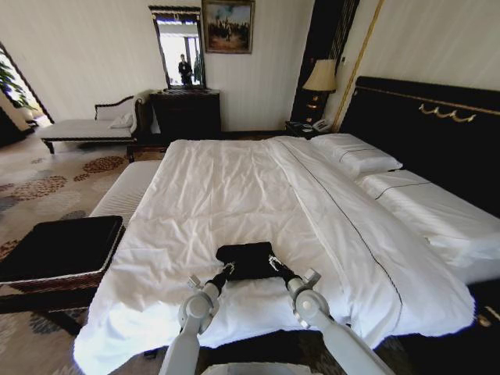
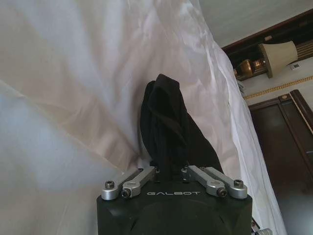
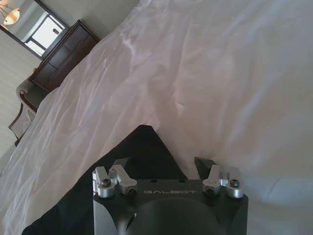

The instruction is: Fold the clothes on the bed and place them into the basket.

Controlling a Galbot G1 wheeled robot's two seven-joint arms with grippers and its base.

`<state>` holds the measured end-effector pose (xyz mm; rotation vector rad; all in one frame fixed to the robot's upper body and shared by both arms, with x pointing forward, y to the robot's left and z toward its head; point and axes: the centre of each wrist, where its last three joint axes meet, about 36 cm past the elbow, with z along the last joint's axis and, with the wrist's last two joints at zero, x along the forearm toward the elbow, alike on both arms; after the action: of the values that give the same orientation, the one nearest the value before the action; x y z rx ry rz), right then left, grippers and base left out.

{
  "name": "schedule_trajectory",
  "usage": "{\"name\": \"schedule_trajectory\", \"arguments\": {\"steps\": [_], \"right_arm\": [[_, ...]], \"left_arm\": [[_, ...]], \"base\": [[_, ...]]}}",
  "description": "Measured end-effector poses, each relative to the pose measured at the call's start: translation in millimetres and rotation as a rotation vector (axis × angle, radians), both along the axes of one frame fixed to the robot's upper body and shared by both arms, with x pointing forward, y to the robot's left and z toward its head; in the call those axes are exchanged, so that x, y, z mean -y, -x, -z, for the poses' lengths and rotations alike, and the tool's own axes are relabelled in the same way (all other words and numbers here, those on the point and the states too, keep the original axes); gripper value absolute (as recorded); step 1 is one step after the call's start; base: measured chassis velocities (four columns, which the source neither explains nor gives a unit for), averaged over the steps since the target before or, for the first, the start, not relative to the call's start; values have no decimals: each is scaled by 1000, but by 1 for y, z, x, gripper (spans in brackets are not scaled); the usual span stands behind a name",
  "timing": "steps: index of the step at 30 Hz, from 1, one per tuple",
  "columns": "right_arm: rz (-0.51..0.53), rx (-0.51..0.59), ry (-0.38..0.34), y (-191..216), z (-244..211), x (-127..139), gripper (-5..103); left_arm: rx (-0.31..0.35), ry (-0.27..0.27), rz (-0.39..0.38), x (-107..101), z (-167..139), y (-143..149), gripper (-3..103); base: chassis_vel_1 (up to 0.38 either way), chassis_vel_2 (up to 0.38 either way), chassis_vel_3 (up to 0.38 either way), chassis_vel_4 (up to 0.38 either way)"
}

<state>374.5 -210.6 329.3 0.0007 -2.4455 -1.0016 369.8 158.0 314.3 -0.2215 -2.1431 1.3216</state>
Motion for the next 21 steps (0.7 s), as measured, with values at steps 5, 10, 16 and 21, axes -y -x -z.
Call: {"name": "schedule_trajectory", "arguments": {"steps": [5,10,16,21], "right_arm": [[5,32,-3,1,2,0,54],[1,66,-7,4,4,-1,37],[-5,76,-13,6,7,-10,16],[-23,127,-9,9,9,-18,3]], "left_arm": [[7,3,-2,2,-1,-2,11],[11,1,-2,3,-1,-3,11],[19,-9,-1,0,-2,-1,11],[34,-18,-7,-7,-6,1,11]], "base": [[0,0,0,0],[0,0,0,0],[0,0,0,0],[0,0,0,0]]}}
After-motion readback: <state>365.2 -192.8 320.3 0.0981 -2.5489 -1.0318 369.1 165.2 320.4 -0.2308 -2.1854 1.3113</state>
